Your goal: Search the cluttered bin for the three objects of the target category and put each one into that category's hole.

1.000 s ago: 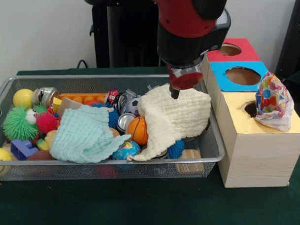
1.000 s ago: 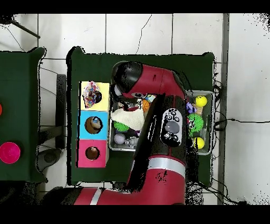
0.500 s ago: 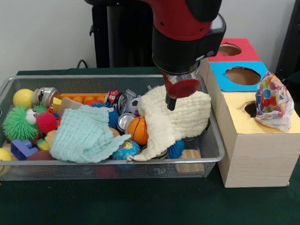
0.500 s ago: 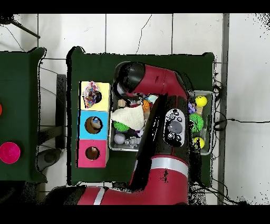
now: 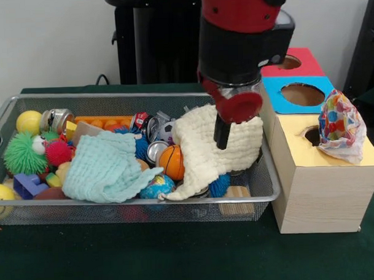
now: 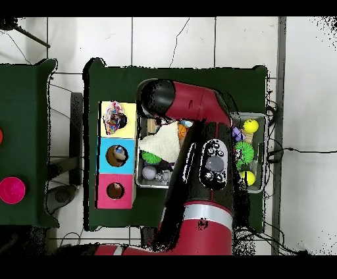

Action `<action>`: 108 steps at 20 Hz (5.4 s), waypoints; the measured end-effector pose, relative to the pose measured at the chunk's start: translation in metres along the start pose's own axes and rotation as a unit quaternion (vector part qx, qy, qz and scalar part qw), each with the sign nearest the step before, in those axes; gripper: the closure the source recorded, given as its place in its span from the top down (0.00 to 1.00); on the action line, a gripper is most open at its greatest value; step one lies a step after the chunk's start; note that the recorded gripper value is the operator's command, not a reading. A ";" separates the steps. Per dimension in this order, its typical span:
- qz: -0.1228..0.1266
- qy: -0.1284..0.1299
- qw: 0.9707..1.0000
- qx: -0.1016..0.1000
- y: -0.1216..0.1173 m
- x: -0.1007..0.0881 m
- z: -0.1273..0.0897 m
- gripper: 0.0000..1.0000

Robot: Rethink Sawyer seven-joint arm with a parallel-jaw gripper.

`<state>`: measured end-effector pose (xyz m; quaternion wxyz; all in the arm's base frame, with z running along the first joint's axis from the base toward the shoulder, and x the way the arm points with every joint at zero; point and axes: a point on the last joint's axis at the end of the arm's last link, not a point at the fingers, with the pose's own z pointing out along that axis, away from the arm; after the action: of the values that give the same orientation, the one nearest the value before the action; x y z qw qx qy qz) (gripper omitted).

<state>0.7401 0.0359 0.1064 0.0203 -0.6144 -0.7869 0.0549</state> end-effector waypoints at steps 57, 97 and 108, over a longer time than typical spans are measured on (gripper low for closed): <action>-0.067 0.016 0.998 -0.014 0.021 0.211 -0.023 0.00; 0.021 0.016 0.991 -0.128 0.050 0.131 0.017 0.00; 0.011 -0.004 0.985 -0.173 0.056 0.167 0.043 0.00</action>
<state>0.7493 0.2088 0.0517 -0.0898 -0.6172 -0.7776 -0.0797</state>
